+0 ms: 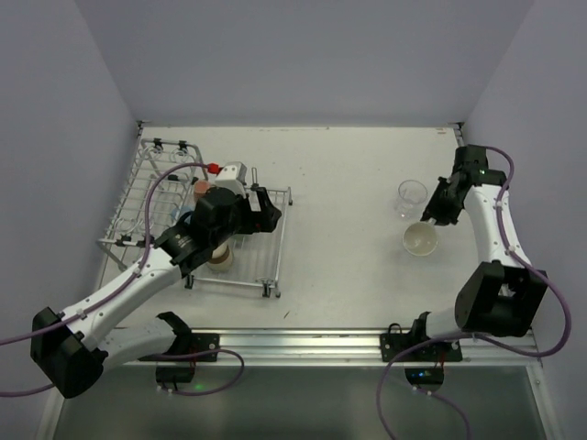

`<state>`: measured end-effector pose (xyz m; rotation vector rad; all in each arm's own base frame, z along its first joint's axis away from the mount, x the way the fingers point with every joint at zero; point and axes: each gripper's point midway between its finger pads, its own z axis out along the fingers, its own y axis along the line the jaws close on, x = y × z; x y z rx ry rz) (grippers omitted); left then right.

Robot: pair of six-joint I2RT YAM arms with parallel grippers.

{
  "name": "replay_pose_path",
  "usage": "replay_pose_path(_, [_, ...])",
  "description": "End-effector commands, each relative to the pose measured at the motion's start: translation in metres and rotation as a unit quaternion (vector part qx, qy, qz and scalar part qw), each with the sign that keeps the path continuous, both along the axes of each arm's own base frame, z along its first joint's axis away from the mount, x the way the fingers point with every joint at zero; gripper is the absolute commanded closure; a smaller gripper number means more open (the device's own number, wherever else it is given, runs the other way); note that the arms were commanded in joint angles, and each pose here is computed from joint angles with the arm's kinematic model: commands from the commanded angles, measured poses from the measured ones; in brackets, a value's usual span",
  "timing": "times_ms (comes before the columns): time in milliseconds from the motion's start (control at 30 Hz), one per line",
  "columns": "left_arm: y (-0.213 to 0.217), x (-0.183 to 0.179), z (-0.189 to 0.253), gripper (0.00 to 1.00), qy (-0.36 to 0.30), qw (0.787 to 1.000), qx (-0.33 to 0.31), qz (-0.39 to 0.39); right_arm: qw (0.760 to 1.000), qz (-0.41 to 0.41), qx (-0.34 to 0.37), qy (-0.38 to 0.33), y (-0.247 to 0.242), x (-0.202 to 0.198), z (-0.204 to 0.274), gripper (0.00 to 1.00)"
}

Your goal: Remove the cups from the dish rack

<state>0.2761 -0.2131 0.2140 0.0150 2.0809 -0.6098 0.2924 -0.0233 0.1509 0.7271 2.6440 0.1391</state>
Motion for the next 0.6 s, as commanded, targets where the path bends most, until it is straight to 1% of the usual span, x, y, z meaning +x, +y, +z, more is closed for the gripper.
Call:
replay_pose_path(0, [-0.003,0.003,0.025,0.0,-0.013,0.999,-0.03,0.012,1.0,-0.025,-0.002,0.015,-0.015,0.011,0.006,1.0])
replay_pose_path(33, [-0.003,0.004,0.028,0.0,-0.018,0.999,-0.032,0.011,0.999,-0.03,-0.001,0.03,-0.021,0.009,0.004,1.0])
replay_pose_path(133, [0.002,0.005,0.037,0.0,-0.037,0.999,-0.024,0.017,0.998,-0.047,-0.002,0.039,-0.039,0.016,0.0,1.0])
replay_pose_path(267, [0.013,0.007,0.044,0.0,-0.057,0.998,-0.009,0.031,0.996,-0.058,0.02,0.062,-0.05,0.023,-0.017,1.0])
replay_pose_path(433, [0.011,0.002,0.05,0.0,-0.061,0.997,-0.028,0.023,0.992,-0.067,0.061,0.086,-0.053,0.04,-0.051,1.0])
replay_pose_path(500, [0.011,-0.001,0.052,0.0,-0.066,0.997,-0.035,0.019,0.991,-0.069,0.067,0.088,-0.054,0.045,-0.057,1.0])
replay_pose_path(567, [0.013,-0.001,0.05,0.0,-0.068,0.997,-0.033,0.022,0.989,-0.072,0.088,0.094,-0.055,0.052,-0.067,1.0])
